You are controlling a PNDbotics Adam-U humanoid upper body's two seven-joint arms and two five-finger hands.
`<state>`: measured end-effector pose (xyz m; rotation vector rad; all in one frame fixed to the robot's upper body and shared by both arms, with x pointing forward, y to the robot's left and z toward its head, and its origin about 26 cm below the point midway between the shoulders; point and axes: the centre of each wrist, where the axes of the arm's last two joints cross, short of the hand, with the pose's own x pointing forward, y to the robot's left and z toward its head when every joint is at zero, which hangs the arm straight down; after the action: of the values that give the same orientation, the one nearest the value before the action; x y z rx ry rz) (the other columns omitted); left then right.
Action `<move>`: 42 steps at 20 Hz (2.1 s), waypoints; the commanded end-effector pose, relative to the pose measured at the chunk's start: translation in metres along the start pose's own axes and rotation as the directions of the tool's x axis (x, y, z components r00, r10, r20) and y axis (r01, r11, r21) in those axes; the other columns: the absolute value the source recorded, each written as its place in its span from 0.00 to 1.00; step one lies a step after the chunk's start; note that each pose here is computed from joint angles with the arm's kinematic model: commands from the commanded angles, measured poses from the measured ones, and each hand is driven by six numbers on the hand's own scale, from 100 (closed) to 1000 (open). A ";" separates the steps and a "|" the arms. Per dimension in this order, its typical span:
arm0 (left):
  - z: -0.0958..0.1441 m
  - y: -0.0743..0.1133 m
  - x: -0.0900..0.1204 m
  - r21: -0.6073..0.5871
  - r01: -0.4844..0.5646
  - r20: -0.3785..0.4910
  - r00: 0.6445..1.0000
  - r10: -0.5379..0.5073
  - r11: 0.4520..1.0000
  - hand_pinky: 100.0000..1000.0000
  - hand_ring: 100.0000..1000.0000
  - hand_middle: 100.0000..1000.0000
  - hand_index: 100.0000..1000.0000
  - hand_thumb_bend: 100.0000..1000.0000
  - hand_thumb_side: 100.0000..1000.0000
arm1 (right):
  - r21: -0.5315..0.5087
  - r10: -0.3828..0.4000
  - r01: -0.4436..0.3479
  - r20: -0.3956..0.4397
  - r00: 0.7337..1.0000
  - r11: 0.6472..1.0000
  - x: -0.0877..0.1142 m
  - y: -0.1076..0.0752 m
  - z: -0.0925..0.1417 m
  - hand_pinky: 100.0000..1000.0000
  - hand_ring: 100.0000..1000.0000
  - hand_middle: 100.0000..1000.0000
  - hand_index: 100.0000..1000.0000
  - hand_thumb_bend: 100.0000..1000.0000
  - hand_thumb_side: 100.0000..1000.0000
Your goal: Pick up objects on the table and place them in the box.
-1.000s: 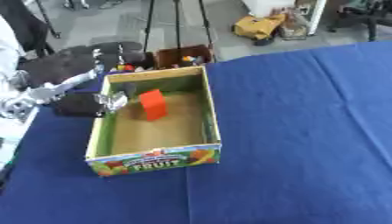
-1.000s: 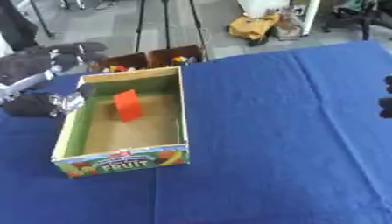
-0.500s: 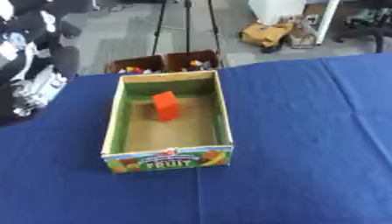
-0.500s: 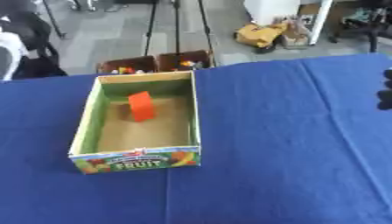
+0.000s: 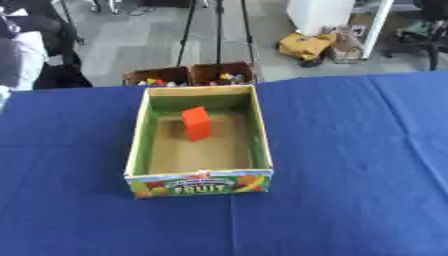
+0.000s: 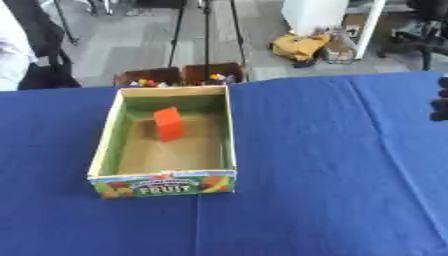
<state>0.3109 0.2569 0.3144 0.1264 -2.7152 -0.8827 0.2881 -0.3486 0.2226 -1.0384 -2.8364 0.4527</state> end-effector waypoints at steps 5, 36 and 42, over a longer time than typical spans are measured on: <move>0.018 0.001 -0.002 -0.026 -0.076 0.163 0.983 0.079 0.997 0.84 0.95 0.89 1.00 0.00 1.00 | -0.178 -0.010 0.025 0.083 0.996 0.984 0.000 -0.010 -0.019 0.61 0.71 0.46 0.66 0.25 1.00; 0.043 -0.019 -0.012 0.064 -0.128 0.263 0.959 0.107 0.990 0.77 0.94 0.91 1.00 0.00 0.91 | -0.341 -0.005 0.078 0.210 0.978 0.937 0.002 -0.009 -0.056 0.58 0.73 0.55 0.70 0.00 1.00; 0.046 -0.022 -0.013 0.077 -0.100 0.264 0.961 0.076 0.992 0.76 0.93 0.90 1.00 0.00 0.91 | -0.329 -0.008 0.077 0.207 0.978 0.941 0.002 -0.008 -0.056 0.59 0.73 0.55 0.71 0.00 1.00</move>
<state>0.3132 0.2665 0.2573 -0.1201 -2.9491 -0.7867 0.2961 -0.3394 0.2678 -1.0100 -3.1496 0.0325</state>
